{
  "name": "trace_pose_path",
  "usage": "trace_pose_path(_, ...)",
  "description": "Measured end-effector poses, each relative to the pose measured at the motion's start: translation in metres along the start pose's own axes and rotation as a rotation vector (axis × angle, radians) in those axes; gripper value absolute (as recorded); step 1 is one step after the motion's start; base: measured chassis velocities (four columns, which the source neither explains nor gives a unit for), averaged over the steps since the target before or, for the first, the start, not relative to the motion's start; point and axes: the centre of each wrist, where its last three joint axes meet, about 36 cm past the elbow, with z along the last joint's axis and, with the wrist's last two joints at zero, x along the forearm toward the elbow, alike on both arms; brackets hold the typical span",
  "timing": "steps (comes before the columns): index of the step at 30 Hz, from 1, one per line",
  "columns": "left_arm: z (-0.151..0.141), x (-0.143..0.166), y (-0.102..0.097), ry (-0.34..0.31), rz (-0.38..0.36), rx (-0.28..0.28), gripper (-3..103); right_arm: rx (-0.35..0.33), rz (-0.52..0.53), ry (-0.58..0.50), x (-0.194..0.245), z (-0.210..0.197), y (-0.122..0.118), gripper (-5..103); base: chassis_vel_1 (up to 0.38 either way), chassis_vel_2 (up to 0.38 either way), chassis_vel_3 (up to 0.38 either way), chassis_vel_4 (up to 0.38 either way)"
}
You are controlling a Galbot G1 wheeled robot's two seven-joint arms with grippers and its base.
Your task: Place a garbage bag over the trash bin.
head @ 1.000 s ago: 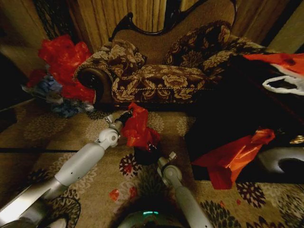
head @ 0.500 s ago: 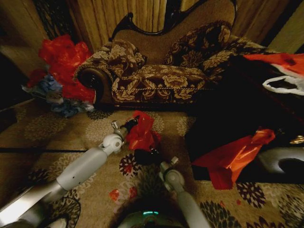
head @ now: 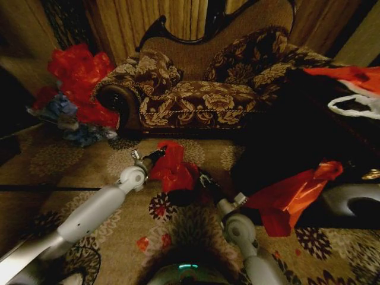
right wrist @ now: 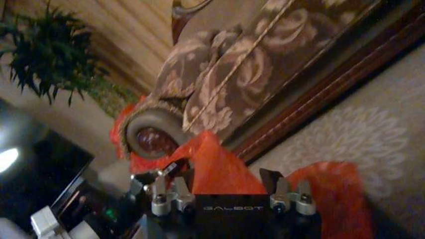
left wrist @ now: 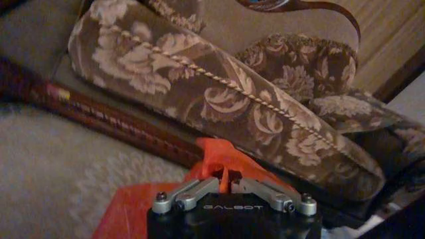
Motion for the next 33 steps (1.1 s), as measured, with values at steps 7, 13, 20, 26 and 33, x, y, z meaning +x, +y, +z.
trace_pose_path(7, 0.003, 0.019, 0.003, 0.021, 0.004, 0.042, 0, 0.113, 0.089, -0.012, -0.049, 0.013, -0.029, 91, 0.000, 0.000, 0.000, 0.000)
trace_pose_path(13, 0.005, 0.033, 0.006, 0.020, 0.006, 0.055, 0, 0.193, 0.171, 0.015, -0.097, 0.005, -0.072, 100, 0.000, 0.000, 0.000, 0.000)
trace_pose_path(20, 0.004, 0.037, 0.005, 0.018, 0.016, 0.067, 0, 0.222, 0.157, 0.062, -0.121, 0.008, -0.075, 97, 0.000, 0.000, 0.000, 0.000)
trace_pose_path(26, 0.004, 0.037, 0.005, 0.013, 0.028, 0.084, 0, 0.388, 0.112, 0.143, -0.137, 0.013, -0.075, 76, 0.000, 0.000, 0.000, 0.000)
trace_pose_path(33, 0.007, 0.036, 0.003, 0.014, 0.038, 0.101, 0, 0.502, 0.059, 0.236, -0.159, 0.017, -0.082, 49, 0.000, 0.000, 0.000, 0.000)
